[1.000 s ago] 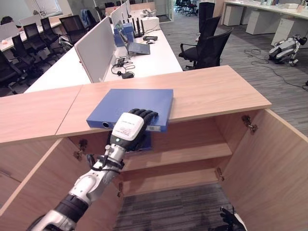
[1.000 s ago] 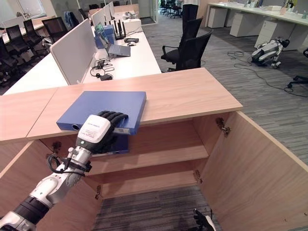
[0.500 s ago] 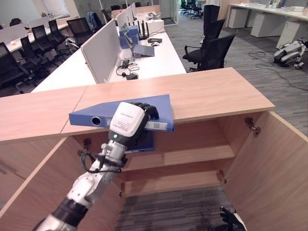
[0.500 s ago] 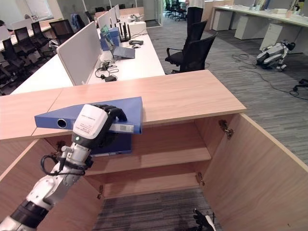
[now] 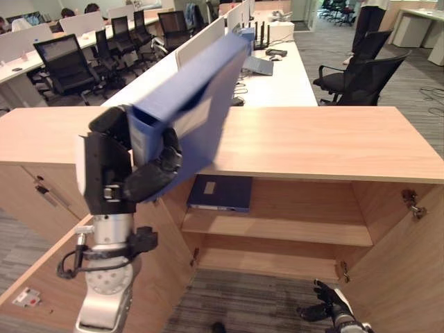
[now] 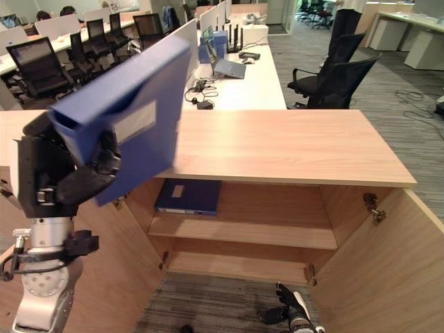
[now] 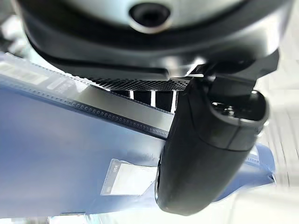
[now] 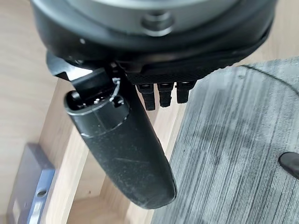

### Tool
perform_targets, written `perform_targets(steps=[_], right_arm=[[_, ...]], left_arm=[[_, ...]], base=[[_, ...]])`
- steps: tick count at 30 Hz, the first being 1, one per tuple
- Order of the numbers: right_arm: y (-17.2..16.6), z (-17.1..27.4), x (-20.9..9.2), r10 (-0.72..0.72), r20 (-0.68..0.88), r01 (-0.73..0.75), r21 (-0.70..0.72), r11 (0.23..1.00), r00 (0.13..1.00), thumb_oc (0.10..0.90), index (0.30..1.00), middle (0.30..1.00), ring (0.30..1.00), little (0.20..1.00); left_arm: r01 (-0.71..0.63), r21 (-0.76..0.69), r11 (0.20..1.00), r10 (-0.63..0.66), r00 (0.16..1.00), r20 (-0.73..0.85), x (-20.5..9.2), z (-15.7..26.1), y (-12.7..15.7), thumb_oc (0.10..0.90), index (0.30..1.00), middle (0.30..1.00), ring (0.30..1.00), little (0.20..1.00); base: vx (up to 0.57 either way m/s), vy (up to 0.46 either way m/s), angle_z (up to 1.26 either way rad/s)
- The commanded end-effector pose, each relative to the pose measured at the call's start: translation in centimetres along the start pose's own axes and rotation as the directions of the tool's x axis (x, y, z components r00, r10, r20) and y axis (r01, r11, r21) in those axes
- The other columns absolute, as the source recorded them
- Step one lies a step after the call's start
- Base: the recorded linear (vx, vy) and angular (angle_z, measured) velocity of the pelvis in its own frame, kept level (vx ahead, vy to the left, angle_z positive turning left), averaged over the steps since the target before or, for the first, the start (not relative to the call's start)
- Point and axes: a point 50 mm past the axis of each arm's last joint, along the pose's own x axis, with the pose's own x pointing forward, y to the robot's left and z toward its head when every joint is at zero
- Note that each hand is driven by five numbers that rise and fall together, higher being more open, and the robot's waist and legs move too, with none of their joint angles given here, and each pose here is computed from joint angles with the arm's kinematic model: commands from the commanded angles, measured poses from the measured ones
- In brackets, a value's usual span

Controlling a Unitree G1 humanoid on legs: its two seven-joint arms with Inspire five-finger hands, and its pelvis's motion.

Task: Put the empty folder in the office cabinet

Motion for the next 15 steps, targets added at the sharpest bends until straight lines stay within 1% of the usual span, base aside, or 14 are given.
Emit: perform_targets(steps=[1, 2, 3, 4, 7, 8, 11, 14, 15], right_arm=[[-0.3, 5.3, 1.5, 0.017, 0.179, -0.016, -0.011, 1.0, 0.984, 0.8, 0.9, 0.9, 0.9, 0.9], [-0.3, 5.3, 1.5, 0.017, 0.179, -0.016, -0.01, 1.0, 0.984, 0.8, 0.9, 0.9, 0.9, 0.9], [0.1, 5.3, 1.5, 0.044, 0.173, -0.039, -0.036, 0.999, 0.984, 0.8, 0.9, 0.9, 0.9, 0.9], [0.2, 5.4, 1.6, 0.052, 0.174, -0.045, -0.042, 0.998, 0.983, 0.8, 0.9, 0.9, 0.9, 0.9], [0.7, 5.2, 1.7, 0.076, 0.158, -0.066, -0.065, 0.996, 0.985, 0.8, 0.9, 0.9, 0.9, 0.9], [1.2, 5.0, 1.7, 0.1, 0.149, -0.088, -0.086, 0.992, 0.984, 0.8, 0.9, 0.9, 0.9, 0.9], [1.4, 5.0, 1.7, 0.111, 0.148, -0.098, -0.094, 0.991, 0.983, 0.8, 0.9, 0.9, 0.9, 0.9], [1.7, 4.9, 1.7, 0.119, 0.145, -0.106, -0.095, 0.99, 0.982, 0.8, 0.9, 0.9, 0.9, 0.9], [1.8, 4.9, 1.7, 0.123, 0.146, -0.111, -0.092, 0.99, 0.982, 0.8, 0.9, 0.9, 0.9, 0.9]], left_arm=[[0.254, -0.188, 0.949, -0.261, 0.965, -0.011, 1.3, -0.3, -2.3, 0.4, 0.3, 0.3, 0.3, 0.3], [0.255, -0.188, 0.949, -0.262, 0.965, -0.011, 1.3, -0.3, -2.3, 0.4, 0.3, 0.3, 0.3, 0.3], [0.32, -0.292, 0.901, -0.338, 0.941, -0.012, 1.2, -0.4, -3.4, 0.4, 0.3, 0.3, 0.3, 0.3], [0.336, -0.331, 0.882, -0.36, 0.933, -0.012, 1.2, -0.4, -3.7, 0.4, 0.3, 0.3, 0.3, 0.3], [0.411, -0.397, 0.82, -0.463, 0.886, -0.038, 1.4, -0.8, -5.1, 0.4, 0.3, 0.3, 0.3, 0.3], [0.462, -0.42, 0.781, -0.515, 0.857, -0.014, 1.6, -0.4, -5.8, 0.4, 0.3, 0.3, 0.3, 0.3], [0.486, -0.421, 0.766, -0.542, 0.84, -0.017, 1.9, -0.5, -6.2, 0.4, 0.3, 0.3, 0.3, 0.3], [0.484, -0.421, 0.767, -0.544, 0.838, -0.027, 1.8, -0.8, -6.3, 0.4, 0.3, 0.3, 0.3, 0.3], [0.477, -0.402, 0.781, -0.539, 0.841, -0.048, 1.9, -1.1, -6.1, 0.4, 0.3, 0.3, 0.3, 0.3]], base=[[0.0, 0.0, 0.0], [0.0, 0.0, 0.0], [0.0, 0.0, 0.0], [-0.02, 0.025, -0.03], [-0.03, 0.022, -0.04], [-0.01, 0.019, -0.05], [0.0, 0.008, -0.01], [0.0, 0.0, 0.0], [0.0, 0.0, 0.0]])
